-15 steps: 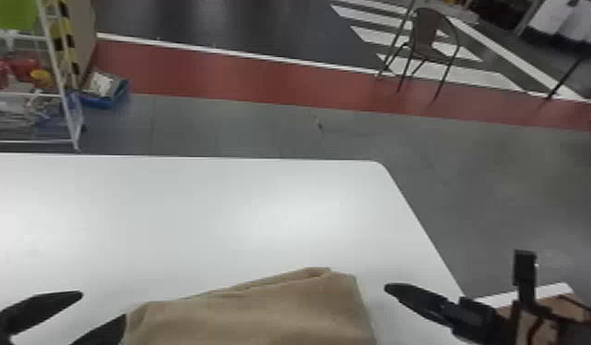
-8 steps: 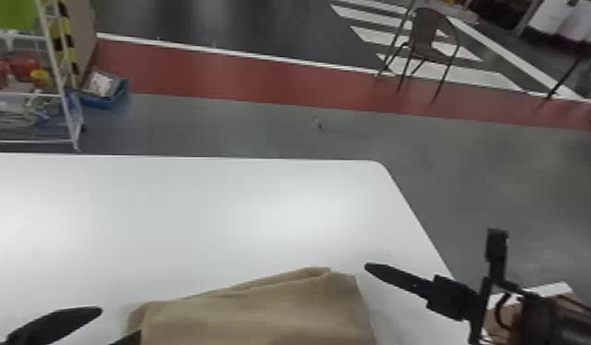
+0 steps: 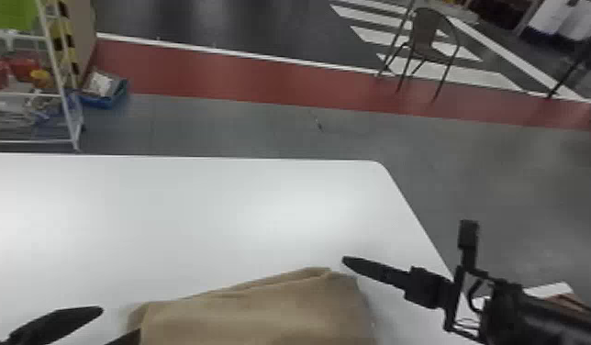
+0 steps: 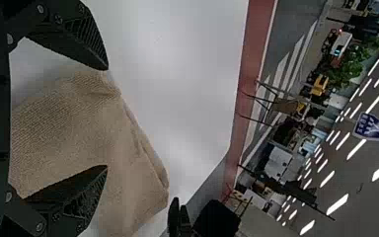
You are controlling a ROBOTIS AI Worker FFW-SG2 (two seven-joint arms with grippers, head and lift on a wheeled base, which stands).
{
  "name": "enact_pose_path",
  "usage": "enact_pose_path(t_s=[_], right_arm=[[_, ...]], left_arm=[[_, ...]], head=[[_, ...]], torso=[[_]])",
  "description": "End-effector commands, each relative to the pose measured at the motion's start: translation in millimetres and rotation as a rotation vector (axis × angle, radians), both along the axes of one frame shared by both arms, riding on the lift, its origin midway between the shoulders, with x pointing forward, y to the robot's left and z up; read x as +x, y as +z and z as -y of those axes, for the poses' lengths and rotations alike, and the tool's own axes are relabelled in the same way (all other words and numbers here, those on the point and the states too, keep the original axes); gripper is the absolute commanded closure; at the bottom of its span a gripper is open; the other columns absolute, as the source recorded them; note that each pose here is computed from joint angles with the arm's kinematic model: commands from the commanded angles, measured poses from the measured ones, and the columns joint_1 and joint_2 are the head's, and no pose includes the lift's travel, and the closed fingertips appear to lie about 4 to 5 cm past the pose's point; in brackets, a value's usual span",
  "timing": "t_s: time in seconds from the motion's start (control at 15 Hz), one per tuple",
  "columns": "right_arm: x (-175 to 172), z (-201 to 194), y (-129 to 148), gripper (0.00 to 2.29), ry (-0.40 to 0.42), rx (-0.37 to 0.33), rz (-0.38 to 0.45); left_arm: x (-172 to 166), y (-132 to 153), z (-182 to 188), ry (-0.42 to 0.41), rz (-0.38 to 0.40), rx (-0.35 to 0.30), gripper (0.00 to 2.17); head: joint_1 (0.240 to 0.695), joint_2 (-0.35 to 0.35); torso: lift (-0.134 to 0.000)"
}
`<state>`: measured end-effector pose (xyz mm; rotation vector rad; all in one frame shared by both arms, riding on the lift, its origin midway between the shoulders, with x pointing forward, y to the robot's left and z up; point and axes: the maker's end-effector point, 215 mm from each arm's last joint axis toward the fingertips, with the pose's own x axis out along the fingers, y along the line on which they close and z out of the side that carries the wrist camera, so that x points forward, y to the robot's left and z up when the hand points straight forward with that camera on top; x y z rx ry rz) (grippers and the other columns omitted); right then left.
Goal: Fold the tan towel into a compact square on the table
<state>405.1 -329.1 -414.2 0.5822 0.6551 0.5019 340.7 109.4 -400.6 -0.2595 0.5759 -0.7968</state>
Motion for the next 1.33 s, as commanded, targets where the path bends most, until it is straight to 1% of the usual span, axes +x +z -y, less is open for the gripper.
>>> enact_pose_path(t_s=[0.0,0.13,0.27,0.33,0.4,0.47,0.53,0.6,0.67,1.0,1.07,1.13,1.2,1.27], right_arm=[[-7,-7,-6,0.38,0.022,-0.007,-0.025],[-10,-4,-7,0.38,0.041,-0.034,-0.033],[-12,0,-10,0.56,0.073,-0.061,-0.046],[-12,0,-9,0.75,0.082,-0.067,-0.04],[-11,0,-9,1.22,0.084,-0.071,-0.038],[-11,-1,-7,1.5,0.089,-0.066,-0.034],[-12,-5,-4,1.55,0.099,-0.054,-0.026],[-11,-7,0,1.66,0.104,-0.05,-0.017],[-10,-7,1,1.66,0.102,-0.05,-0.02],[-6,-5,4,1.66,0.097,-0.057,-0.018],[-7,-4,3,1.27,0.099,-0.076,-0.023],[-11,-3,2,0.55,0.102,-0.09,-0.018],[-11,1,7,0.23,0.107,-0.09,-0.001],[-12,8,10,0.23,0.114,-0.109,0.013]], left_arm=[[3,-1,-4,0.005,-0.004,0.008,0.21],[7,0,-6,0.007,0.004,0.011,0.21],[11,-1,-5,0.008,0.002,0.007,0.21],[13,0,-4,0.005,0.005,0.007,0.21],[14,1,-3,0.004,0.008,0.007,0.21],[15,1,-3,0.004,0.009,0.009,0.21],[15,1,-4,0.004,0.008,0.01,0.21],[15,0,-4,0.004,0.0,0.01,0.21],[14,-3,-4,0.005,-0.015,0.013,0.21],[14,-1,-1,0.0,-0.015,0.005,0.21],[12,-1,-1,-0.003,-0.02,-0.002,0.2],[11,-1,-1,-0.007,-0.024,-0.01,0.19],[7,2,1,-0.021,-0.026,-0.029,0.19],[4,3,4,-0.032,-0.027,-0.045,0.19]], head=[[0.695,-0.333],[0.695,-0.315],[0.695,-0.311],[0.695,-0.312],[0.695,-0.316],[0.695,-0.318],[0.695,-0.319],[0.695,-0.319],[0.695,-0.317],[0.695,-0.313],[0.695,-0.314],[0.695,-0.316],[0.695,-0.317],[0.695,-0.321]], torso=[[-0.123],[-0.123],[-0.123],[-0.123],[-0.123],[-0.123],[-0.123],[-0.123],[-0.123],[-0.123],[-0.123],[-0.123],[-0.123],[-0.123]])
